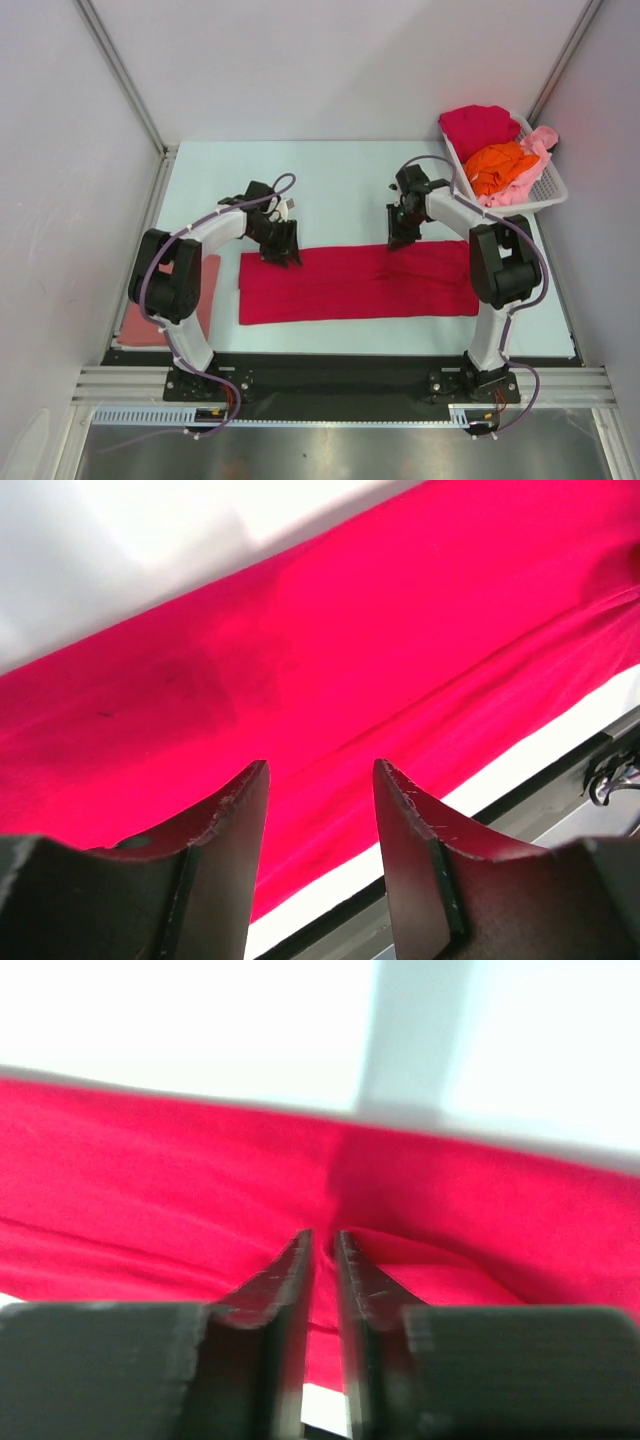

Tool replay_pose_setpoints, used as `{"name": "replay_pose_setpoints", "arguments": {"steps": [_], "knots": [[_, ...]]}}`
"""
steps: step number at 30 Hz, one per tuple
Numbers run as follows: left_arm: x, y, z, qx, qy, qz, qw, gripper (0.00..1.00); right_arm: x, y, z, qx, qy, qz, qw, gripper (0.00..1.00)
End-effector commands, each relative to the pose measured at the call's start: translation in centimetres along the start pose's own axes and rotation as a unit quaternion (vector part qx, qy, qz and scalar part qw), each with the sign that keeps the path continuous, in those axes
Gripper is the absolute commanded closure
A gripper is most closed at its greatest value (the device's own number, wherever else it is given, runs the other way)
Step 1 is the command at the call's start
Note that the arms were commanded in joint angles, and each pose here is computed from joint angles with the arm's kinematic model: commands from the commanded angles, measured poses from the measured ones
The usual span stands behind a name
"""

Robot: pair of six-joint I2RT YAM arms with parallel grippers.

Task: Fold and stack the t-shirts
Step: Fold the tshirt

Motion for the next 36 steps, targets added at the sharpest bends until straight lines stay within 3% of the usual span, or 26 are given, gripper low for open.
{"name": "replay_pose_setpoints", "arguments": {"steps": [1,8,15,18,23,28,36], "knots": [[-0.2,-1.2,0.3,0.010,0.000,-0.026,1.000,0.48,0.2,0.0,1.0,-0.015,0.008,-0.015,1.000,0.74],[-0.4,-3.1,0.8,0.031,-0.009,-0.063,0.998,0.45,-2.7,-0.4,2.1,-0.006,-0.004,-0.038,0.999,0.62],[0.2,-5.3,1.0,0.077,-0.010,-0.120,0.990,0.38,-7.8,-4.6,-1.3,0.092,-0.021,-0.058,0.994,0.49],[0.6,-7.8,1.7,0.115,-0.028,-0.165,0.979,0.34,-9.0,-7.2,-3.5,0.149,-0.032,-0.034,0.988,0.48],[3.7,-14.1,2.0,0.152,-0.056,-0.226,0.961,0.36,-10.4,-11.0,-5.8,0.236,-0.056,-0.021,0.970,0.48],[7.7,-19.6,1.9,0.167,-0.068,-0.204,0.962,0.39,-9.9,-12.4,-7.1,0.278,-0.038,-0.038,0.959,0.46],[12.3,-20.6,2.2,0.167,-0.050,-0.166,0.971,0.40,-8.0,-13.5,-7.5,0.285,-0.037,-0.023,0.957,0.46]]}}
Point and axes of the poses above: each gripper's point midway between its finger pads, its own x axis out along the fingers, its own y axis along the line the jaws close on, z = x × y, the point moved 10 cm from there along -x, back along the fingers, and after that the axes turned 10 degrees about -x, right-handed, at the moved point
